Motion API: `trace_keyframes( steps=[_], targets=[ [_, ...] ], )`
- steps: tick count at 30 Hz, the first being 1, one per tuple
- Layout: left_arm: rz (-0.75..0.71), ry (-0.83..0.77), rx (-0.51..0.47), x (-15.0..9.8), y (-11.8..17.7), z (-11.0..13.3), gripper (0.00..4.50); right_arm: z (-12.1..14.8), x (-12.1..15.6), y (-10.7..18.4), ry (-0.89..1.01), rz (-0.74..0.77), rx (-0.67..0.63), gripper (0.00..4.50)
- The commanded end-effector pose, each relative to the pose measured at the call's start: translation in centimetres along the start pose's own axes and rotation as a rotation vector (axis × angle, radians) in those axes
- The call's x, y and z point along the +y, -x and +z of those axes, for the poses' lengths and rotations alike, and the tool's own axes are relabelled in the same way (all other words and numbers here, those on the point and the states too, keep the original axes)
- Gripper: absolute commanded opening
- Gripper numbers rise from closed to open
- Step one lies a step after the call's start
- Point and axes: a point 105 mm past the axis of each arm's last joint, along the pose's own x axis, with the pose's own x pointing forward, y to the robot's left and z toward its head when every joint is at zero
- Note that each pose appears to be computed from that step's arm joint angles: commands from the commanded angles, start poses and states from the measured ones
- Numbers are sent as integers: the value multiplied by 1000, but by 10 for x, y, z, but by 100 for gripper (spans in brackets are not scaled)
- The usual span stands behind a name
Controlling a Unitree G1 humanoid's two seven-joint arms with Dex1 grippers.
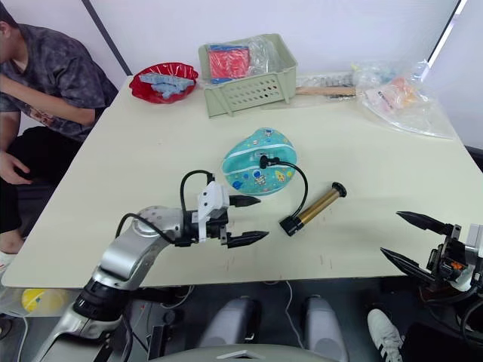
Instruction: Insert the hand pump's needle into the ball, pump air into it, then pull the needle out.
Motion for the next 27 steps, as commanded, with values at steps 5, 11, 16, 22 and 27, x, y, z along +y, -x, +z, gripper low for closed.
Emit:
trace_keyframes(
  steps=[5, 11, 16, 22, 27],
  targets=[
    [-82, -39, -39, -3, -50, 19, 436, 6, 2, 1, 57, -24, -14, 450],
    [-23, 51, -25, 6, -75, 21, 436, 6, 1, 4, 71, -59, -14, 450],
    [6, 68, 62, 6, -97, 11, 436, 6, 4, 6, 79, -83, -15, 450],
    [-4, 107, 100, 1, -118, 5, 436, 4, 2, 12, 85, -110, -2, 450],
    [34, 103, 136, 3, -134, 5, 436, 1, 5, 12, 82, -119, -4, 450]
  ],
)
